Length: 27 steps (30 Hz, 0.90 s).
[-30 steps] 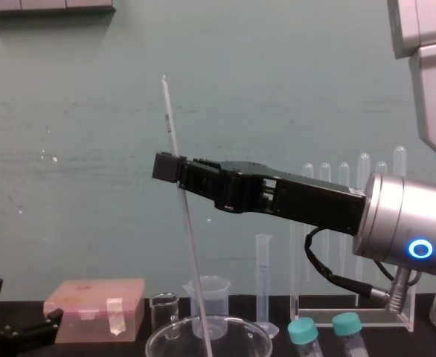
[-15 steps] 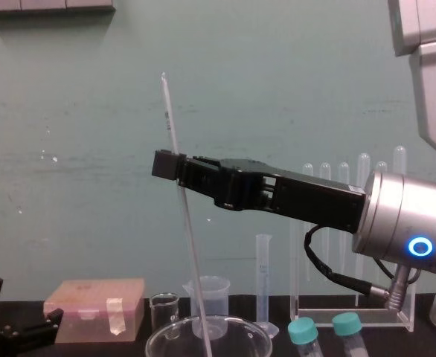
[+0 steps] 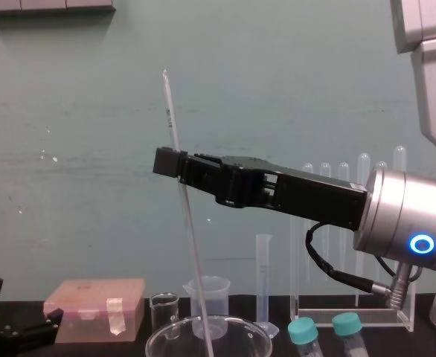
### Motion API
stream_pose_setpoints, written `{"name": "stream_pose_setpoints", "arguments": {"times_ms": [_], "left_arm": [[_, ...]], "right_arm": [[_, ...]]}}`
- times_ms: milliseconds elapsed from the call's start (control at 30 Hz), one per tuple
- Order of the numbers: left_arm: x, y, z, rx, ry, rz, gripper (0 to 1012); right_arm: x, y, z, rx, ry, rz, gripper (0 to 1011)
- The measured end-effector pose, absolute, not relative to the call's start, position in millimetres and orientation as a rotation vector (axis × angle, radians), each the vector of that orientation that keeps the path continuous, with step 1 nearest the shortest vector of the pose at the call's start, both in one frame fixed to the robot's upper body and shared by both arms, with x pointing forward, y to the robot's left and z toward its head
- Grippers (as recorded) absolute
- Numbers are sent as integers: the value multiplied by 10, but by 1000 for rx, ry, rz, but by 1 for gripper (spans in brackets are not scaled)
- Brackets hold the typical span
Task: Hold the thermometer with one hand and immerse one end into the beaker, then reinsert it into the test tube rack.
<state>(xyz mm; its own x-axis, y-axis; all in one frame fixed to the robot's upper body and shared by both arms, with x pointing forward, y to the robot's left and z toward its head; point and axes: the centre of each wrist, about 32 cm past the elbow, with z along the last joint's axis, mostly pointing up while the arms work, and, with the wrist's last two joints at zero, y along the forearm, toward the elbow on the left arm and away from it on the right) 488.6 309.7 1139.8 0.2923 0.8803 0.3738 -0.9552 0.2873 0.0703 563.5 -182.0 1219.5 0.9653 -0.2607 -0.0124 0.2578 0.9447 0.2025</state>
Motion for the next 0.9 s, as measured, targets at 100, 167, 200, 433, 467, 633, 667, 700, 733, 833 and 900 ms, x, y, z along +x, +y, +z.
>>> {"name": "stream_pose_setpoints", "arguments": {"times_ms": [100, 167, 200, 433, 467, 633, 667, 700, 733, 833, 900], "left_arm": [[4886, 3097, 11398, 304, -285, 1248, 1008], [4886, 3097, 11398, 304, -285, 1248, 1008], [4886, 3097, 11398, 304, -285, 1248, 1008], [4886, 3097, 11398, 305, -285, 1248, 1008], [4886, 3097, 11398, 304, -285, 1248, 1008], [4886, 3097, 11398, 304, -285, 1248, 1008], [4886, 3097, 11398, 304, -285, 1248, 1008], [4886, 3097, 11398, 304, -285, 1248, 1008], [4886, 3097, 11398, 304, -285, 1248, 1008], [4886, 3096, 11398, 304, -285, 1248, 1008], [4886, 3097, 11398, 304, -285, 1248, 1008]], "right_arm": [[5631, -1821, 12191, 204, -13, -267, 57], [5628, -1819, 12192, 204, -13, -267, 57], [5627, -1817, 12192, 204, -13, -267, 57], [5616, -1821, 12195, 201, -12, -267, 57], [5616, -1821, 12195, 201, -12, -267, 57], [5611, -1822, 12194, 199, -11, -267, 57], [5608, -1822, 12194, 199, -11, -267, 57], [5607, -1823, 12193, 199, -11, -267, 57], [5606, -1824, 12193, 199, -11, -267, 57], [5602, -1828, 12193, 198, -10, -267, 57], [5598, -1829, 12191, 198, -10, -267, 57]]}}
